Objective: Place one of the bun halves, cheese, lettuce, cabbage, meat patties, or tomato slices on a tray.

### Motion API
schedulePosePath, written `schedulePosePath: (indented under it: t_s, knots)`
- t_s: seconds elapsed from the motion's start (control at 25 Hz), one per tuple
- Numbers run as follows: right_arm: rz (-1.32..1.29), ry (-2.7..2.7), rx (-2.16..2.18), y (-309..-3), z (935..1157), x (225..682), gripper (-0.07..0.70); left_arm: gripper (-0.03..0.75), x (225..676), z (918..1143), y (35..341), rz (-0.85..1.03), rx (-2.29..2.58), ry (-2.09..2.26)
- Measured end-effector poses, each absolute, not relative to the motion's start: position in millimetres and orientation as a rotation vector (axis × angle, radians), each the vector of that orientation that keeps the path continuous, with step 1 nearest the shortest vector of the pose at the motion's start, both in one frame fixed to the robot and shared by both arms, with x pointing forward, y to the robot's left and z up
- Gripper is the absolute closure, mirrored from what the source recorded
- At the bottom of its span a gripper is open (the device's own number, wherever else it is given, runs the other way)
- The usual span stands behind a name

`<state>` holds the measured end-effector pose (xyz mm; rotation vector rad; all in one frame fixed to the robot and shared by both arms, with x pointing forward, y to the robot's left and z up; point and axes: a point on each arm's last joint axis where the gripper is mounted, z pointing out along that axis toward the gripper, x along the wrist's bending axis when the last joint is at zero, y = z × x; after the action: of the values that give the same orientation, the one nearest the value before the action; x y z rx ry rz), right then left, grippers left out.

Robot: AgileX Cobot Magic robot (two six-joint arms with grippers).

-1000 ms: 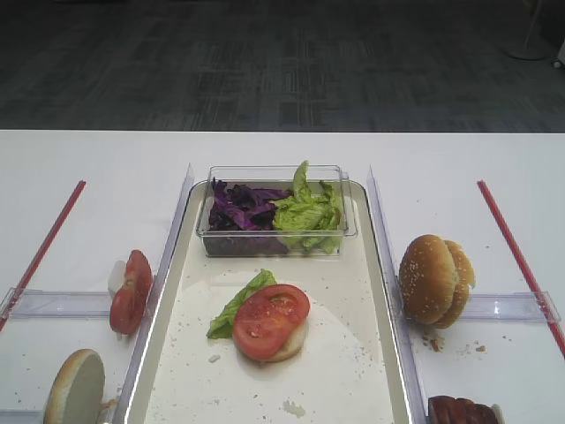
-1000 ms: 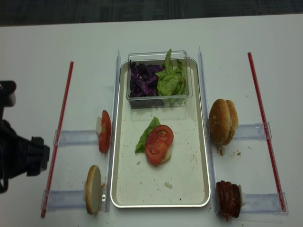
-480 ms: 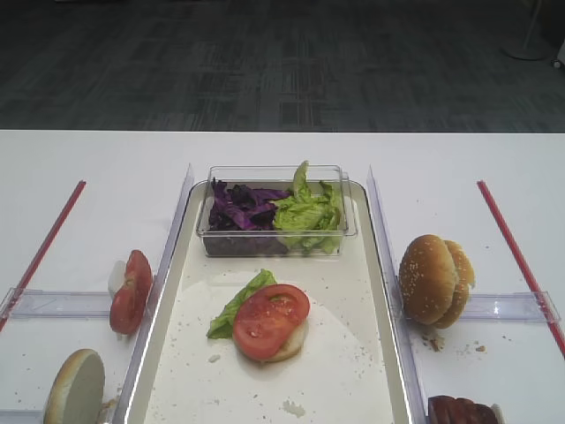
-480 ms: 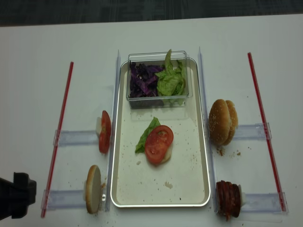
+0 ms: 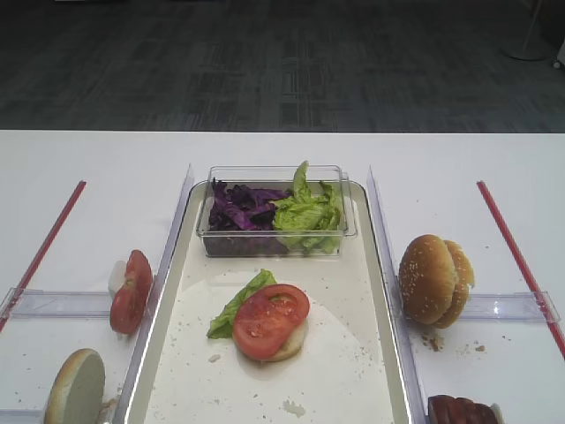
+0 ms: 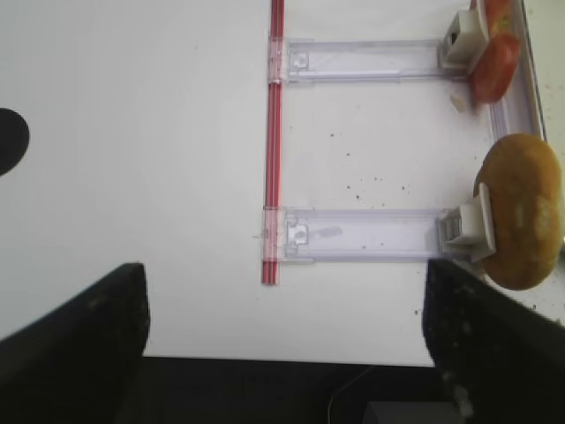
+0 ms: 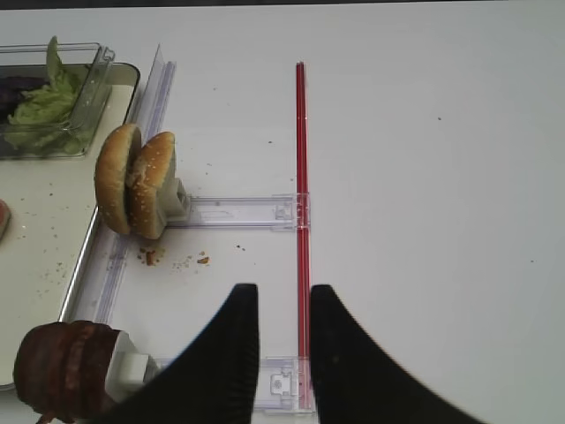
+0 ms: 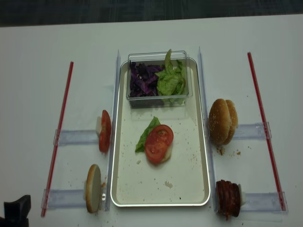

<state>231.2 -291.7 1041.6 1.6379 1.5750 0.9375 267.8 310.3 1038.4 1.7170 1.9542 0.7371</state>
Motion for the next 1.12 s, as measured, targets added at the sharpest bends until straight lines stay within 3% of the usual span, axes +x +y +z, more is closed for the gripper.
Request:
schedulePosePath:
  t_s: [0.56, 1.12]
  knots:
    - [0.937, 1.575, 1.638, -291.7, 1041.6, 231.2, 0.438, 0.137, 227.3, 1040.8, 309.0, 0.940, 1.544, 1.748]
    - [0.937, 1.575, 1.638, -291.7, 1041.6, 231.2, 0.438, 0.137, 226.7, 1039.8, 307.4, 0.928, 1.558, 1.731]
